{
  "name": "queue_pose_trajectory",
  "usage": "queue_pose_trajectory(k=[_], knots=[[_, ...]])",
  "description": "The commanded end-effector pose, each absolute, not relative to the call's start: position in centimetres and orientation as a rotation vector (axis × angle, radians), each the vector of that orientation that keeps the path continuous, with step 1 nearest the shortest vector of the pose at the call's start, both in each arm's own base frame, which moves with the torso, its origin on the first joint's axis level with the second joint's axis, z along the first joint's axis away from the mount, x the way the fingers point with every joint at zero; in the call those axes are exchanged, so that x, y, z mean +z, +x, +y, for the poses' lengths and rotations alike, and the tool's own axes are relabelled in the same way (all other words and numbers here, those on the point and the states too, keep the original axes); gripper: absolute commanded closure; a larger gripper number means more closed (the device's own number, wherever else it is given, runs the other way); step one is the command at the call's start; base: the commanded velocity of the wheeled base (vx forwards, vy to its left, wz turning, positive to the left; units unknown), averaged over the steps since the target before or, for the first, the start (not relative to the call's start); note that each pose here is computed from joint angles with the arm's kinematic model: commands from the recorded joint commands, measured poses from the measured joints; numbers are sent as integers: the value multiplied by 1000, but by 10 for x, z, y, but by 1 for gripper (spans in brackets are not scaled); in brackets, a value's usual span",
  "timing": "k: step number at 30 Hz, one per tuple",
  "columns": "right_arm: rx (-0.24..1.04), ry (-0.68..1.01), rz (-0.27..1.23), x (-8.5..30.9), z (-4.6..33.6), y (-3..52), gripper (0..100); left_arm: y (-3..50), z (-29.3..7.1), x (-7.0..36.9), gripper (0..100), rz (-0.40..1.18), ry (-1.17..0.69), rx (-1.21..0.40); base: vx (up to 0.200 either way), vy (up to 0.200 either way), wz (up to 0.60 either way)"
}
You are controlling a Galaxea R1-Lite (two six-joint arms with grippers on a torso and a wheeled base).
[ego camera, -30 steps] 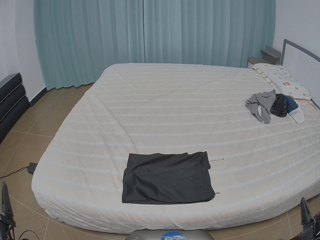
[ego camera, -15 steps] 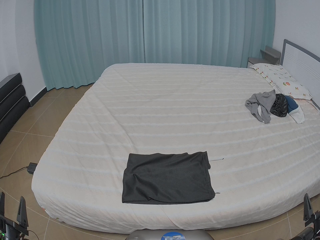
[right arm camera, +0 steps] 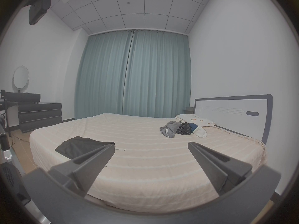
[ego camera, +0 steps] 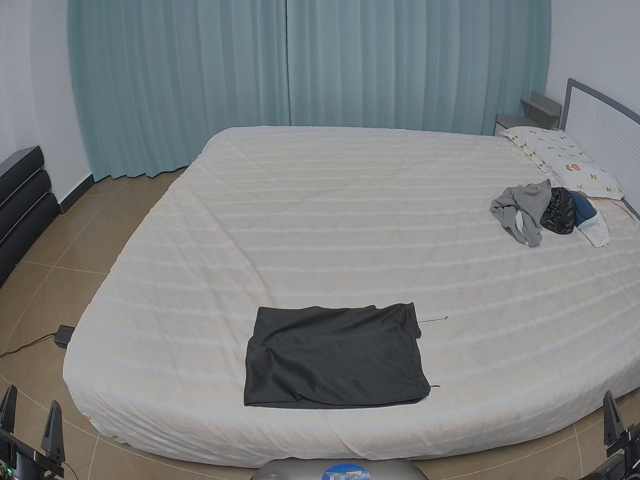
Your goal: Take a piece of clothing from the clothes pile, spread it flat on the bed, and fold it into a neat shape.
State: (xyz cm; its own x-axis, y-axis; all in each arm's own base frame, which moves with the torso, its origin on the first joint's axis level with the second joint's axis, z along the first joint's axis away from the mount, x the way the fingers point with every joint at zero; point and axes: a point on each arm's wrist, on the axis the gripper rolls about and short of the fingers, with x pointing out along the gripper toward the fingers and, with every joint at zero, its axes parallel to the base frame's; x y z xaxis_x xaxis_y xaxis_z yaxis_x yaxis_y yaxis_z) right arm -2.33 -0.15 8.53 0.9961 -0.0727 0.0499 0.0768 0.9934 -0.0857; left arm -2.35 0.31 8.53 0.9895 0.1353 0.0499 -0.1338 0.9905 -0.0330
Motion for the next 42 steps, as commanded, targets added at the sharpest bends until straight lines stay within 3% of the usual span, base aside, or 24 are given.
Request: queue_pose_trajectory(k=[1,4,7,42], knots=[[-66,-99,-61,82,-1,-23,0,-23,3,80,0,-42,-35,125,0,0,0],[-1,-69,-43,80,0,-23,0,-23,3,76,0,-12,-56,119,0,0,0],[-20,-14,28,75,0,-24,0,-23,3,76,0,-2,-37,118,0,0,0],[-5,8,6,75,0,-23,0,-23,3,76,0,-4,-9,109,0,0,0]])
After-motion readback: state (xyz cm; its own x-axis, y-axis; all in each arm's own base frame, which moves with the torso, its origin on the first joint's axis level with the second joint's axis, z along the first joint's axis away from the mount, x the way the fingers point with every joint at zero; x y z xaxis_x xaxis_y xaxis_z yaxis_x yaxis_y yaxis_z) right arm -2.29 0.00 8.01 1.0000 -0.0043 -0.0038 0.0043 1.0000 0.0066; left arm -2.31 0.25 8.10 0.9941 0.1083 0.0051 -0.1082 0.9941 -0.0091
